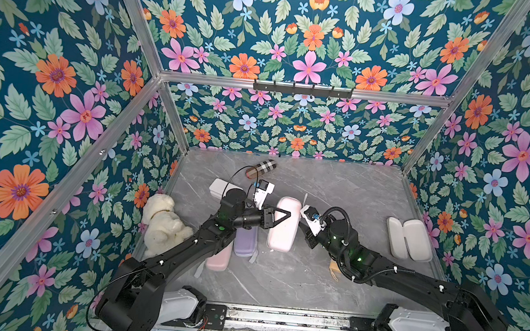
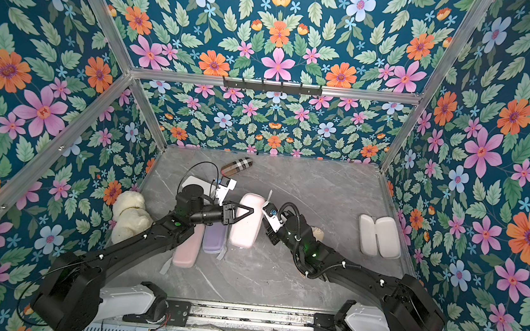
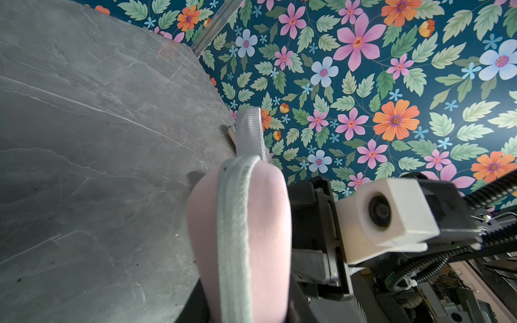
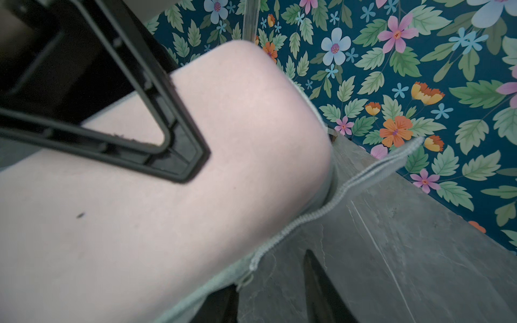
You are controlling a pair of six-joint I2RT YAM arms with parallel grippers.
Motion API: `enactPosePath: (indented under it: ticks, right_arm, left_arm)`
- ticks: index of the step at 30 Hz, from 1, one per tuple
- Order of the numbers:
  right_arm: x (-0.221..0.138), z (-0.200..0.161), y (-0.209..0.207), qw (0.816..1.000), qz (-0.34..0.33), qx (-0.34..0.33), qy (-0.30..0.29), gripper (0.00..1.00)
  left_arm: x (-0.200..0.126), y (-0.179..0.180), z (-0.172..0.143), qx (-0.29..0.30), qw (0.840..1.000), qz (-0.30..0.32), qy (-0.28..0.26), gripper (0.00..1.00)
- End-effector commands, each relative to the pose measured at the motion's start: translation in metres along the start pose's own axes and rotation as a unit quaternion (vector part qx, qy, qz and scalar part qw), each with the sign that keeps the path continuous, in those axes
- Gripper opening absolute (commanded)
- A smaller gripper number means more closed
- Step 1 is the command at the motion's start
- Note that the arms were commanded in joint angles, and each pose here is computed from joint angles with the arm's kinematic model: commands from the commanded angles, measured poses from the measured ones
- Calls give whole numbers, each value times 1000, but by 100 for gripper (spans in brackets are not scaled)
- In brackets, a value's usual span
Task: Put umbrellas into zippered umbrella sleeves
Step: Zip the zipper on the umbrella sleeve.
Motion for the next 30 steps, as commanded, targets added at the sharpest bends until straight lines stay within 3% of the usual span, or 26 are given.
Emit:
enactPosePath:
  ticks: [1,7,19,30]
  right_arm:
    - [1,15,-1,999,-9,-13,-45,41]
    - [3,22,0,998,-15,-13,-59,38]
    - [2,17,11,998,-3,-45,-52,1]
    - [-5,0,71,979,74,-187,24,0]
  left_arm:
    - [0,-5,0,17,1000,-16,6,19]
    - [0,-3,-1,15,1000,-12,6,18]
    - [-1,-1,-2,16,1000,-3,6,17]
    - [-12,2,29,34,999,20,-33,10]
Point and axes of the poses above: each gripper's point midway between its finger pads, its own x axis out along the fingers, its own y axis along the line the jaws close on, z = x × y, the point moved 9 cm from there along -x, back along the fingers, and after that the axes turned 14 degrees about -x, right-handed, at the moved point
